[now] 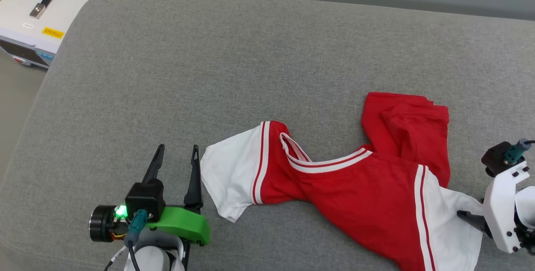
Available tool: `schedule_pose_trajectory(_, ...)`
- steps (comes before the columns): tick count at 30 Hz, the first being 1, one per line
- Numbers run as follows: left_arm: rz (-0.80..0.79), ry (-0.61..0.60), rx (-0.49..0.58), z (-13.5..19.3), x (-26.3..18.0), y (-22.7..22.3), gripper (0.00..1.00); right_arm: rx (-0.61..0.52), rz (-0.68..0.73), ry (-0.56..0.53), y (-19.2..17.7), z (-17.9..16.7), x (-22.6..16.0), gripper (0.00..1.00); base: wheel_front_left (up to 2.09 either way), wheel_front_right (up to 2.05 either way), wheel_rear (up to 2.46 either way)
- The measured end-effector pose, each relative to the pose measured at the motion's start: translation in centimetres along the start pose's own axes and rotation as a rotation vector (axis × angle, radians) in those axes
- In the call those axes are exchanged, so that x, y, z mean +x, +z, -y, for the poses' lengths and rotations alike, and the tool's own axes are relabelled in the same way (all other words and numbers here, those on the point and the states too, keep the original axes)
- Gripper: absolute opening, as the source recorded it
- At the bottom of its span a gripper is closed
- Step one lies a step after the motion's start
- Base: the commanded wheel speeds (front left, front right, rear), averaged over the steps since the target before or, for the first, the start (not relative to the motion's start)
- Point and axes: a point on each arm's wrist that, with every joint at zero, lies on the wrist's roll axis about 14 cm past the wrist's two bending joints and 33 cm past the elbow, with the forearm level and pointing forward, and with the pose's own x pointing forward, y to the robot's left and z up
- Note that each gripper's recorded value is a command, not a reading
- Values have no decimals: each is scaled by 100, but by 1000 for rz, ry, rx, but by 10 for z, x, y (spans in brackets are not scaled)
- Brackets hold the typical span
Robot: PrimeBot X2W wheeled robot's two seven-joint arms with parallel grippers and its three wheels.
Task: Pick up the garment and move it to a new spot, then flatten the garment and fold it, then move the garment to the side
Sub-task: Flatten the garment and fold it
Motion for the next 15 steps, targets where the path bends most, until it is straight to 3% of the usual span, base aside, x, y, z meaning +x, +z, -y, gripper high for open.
schedule_pose_trajectory(1, 1, 0, 0, 0, 0, 0, 100, -1, 10, -2, 1, 0, 0, 24, 0, 0, 0)
schedule_pose_trajectory(2, 2, 0, -1, 0, 0, 1, 100, -6, 20, -3, 2, -1, -1, 0, 0, 0, 0)
schedule_pose_trajectory(10, 29, -19, -7, 7, 0, 9, 100, 5, 221, -4, 32, -5, -18, 0, 0, 0, 0)
schedule_pose_trajectory(15, 47, -27, -9, 9, 0, 15, 100, 7, 424, -43, 74, 8, -52, 0, 0, 0, 0)
